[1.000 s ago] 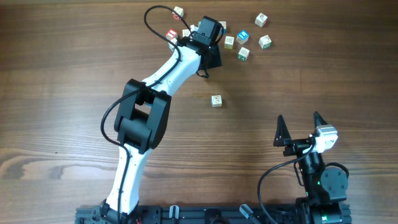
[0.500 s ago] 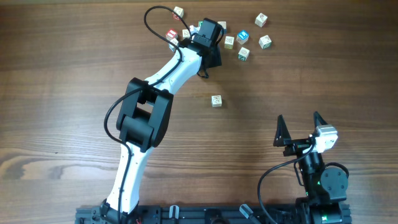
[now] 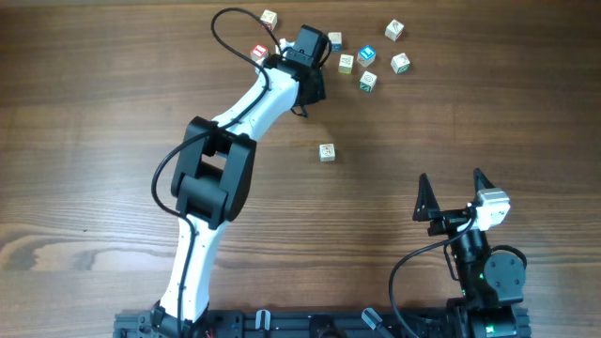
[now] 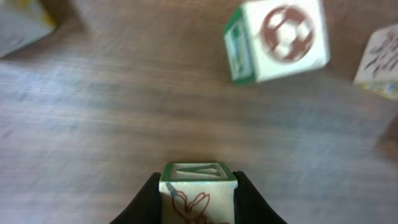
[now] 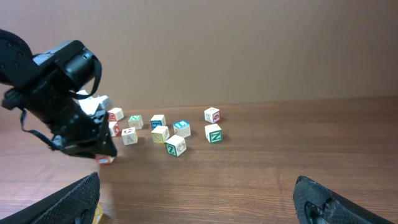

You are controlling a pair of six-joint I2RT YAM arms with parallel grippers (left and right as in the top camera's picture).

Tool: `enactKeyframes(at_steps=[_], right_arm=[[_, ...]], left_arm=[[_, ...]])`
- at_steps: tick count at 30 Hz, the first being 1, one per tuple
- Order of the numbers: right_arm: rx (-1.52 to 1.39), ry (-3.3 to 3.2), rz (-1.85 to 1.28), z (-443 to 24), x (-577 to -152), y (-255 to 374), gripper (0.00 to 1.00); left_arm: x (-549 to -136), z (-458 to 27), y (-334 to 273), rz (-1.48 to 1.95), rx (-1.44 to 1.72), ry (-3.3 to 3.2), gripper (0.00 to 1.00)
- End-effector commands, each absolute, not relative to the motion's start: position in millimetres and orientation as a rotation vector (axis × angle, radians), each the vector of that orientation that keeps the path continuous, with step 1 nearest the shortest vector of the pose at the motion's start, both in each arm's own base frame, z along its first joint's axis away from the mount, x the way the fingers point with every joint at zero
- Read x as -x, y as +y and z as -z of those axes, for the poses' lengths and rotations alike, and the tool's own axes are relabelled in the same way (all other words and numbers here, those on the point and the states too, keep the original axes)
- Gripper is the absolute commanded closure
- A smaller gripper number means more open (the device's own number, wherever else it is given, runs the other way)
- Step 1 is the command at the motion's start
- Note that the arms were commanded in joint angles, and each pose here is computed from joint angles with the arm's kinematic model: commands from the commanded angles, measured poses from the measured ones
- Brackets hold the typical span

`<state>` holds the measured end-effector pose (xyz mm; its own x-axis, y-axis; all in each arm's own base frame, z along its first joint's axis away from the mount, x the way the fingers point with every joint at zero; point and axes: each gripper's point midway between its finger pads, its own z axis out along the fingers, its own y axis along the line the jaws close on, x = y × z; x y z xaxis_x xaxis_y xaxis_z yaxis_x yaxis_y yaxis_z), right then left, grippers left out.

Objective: Form a tower

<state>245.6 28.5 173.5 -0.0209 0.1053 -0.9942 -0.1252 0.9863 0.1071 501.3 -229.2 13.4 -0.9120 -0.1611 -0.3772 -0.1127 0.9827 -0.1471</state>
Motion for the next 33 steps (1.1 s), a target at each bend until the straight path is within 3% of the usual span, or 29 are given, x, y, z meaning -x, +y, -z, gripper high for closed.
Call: enactKeyframes(at_steps=[1,6,12,16,26,29,33], right_arm=[[0.025,1.575,-0.19,-175,-245,30,0.0],[0.024,1.575,-0.189,-175,-245,30,0.0],[0.025,1.575,-0.189,-175,-245,30,0.0],[0.024,1.575,-0.19,-175,-245,30,0.0],[0.025,1.575,-0.189,-175,-245,30,0.0],[0.025,1.575,-0.19,-175,-245,30,0.0],[0.024,1.575,-0.189,-175,-245,30,0.01]], left_arm=[[-499,-86,-225,0.212,0.187,2.644,0.84],[-452,-154,-234,0.235,0.122,2.652,0.85],[-382,-147,-270,0.169,-0.05,2.799,0.86],[-364,-143,-288,0.163,-0.116,2.821,0.87],[-353,-107,-297,0.186,0.055,2.848,0.9],[-346,-97,-310,0.209,0.013,2.837,0.96],[-335,-96,-330,0.236,-0.054,2.823,0.89]])
